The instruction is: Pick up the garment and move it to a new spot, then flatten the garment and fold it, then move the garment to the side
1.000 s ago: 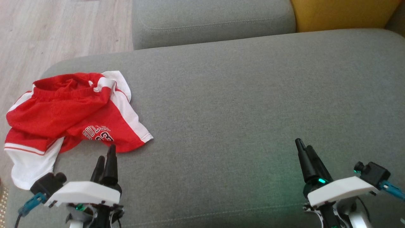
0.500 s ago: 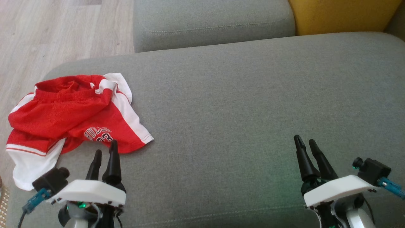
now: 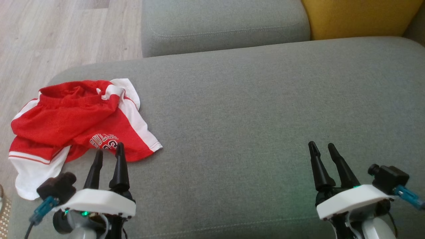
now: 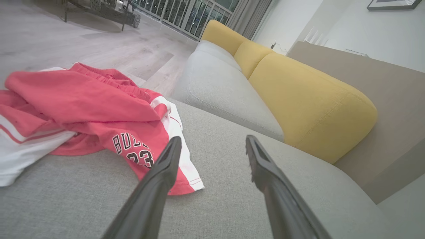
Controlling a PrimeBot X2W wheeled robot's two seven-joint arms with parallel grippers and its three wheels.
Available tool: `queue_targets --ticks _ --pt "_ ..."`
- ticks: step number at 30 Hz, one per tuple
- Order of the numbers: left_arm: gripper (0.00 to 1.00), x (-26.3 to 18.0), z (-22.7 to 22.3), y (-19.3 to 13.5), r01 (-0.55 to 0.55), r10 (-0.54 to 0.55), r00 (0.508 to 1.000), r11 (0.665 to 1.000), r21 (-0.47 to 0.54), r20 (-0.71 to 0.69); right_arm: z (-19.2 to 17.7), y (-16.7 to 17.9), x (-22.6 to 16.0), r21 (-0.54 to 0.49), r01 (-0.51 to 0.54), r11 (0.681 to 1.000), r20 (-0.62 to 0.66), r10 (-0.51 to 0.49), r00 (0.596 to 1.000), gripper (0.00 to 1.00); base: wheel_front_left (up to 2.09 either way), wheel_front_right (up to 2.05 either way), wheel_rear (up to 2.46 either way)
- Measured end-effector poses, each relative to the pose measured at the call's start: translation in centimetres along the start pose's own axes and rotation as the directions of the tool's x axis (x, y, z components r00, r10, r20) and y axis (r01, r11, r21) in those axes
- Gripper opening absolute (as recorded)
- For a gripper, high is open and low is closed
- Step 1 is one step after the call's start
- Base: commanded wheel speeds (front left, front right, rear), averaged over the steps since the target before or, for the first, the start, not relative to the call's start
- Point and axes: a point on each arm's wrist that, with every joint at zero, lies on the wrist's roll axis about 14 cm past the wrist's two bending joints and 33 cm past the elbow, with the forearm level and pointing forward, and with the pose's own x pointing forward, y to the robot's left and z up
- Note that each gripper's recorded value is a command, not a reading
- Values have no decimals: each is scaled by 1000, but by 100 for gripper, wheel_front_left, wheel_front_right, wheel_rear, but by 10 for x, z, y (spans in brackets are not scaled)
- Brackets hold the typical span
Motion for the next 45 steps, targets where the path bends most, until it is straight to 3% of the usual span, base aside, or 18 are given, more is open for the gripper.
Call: queue_targets --ticks 12,21,45 --pt "100 -6 7 -9 42 -49 998 990 135 48 1 7 0 -136 -32 990 10 33 999 100 0 0 0" --pt "100 -12 7 -19 77 -95 993 969 236 67 1 14 -1 -264 -62 962 14 68 998 100 0 0 0" --pt "100 -22 13 -25 93 -160 981 892 443 115 3 29 -2 -517 -120 848 18 151 988 100 0 0 0"
